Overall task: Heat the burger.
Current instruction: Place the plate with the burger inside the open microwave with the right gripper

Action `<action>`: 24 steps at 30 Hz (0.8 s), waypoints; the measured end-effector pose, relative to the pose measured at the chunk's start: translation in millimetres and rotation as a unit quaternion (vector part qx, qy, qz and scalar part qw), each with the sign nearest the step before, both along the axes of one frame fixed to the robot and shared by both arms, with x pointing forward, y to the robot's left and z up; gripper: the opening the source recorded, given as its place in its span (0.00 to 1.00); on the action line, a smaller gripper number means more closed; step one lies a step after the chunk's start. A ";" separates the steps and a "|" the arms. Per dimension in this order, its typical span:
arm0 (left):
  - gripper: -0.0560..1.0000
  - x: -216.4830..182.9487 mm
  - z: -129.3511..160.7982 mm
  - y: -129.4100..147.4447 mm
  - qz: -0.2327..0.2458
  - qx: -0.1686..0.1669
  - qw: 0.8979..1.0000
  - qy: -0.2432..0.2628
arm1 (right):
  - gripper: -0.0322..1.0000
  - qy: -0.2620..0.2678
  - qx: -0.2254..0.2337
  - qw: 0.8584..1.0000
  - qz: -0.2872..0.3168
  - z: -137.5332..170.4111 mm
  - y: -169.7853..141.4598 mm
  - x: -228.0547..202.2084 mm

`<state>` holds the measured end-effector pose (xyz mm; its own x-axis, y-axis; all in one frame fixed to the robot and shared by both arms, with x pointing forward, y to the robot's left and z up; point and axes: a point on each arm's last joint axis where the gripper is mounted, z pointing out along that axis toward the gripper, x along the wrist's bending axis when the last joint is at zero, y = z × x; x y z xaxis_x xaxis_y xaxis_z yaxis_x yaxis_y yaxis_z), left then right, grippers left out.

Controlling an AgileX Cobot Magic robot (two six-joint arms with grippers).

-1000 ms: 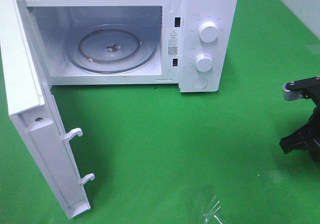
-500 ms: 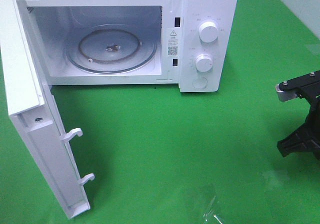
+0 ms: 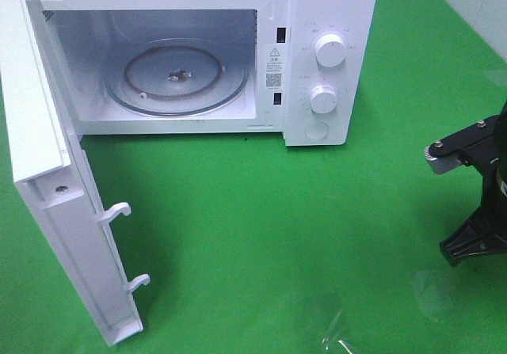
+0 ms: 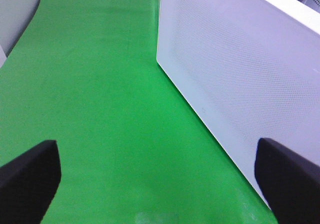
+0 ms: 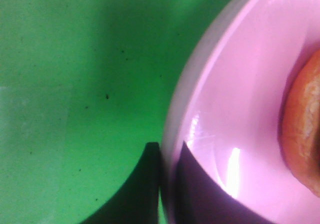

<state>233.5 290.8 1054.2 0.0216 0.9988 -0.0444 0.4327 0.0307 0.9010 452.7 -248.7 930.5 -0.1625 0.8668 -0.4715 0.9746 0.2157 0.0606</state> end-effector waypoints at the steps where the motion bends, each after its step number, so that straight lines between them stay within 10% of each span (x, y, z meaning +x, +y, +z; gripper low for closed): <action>1: 0.97 0.0 0.0 0.0 0.000 0.000 1.000 0.000 | 0.06 0.001 -0.003 1.000 0.004 1.3 1.8 -1.4; 24: 0.97 0.0 0.0 0.0 0.000 0.000 1.000 0.000 | 0.06 -0.002 -0.034 0.993 0.112 21.5 33.9 -47.2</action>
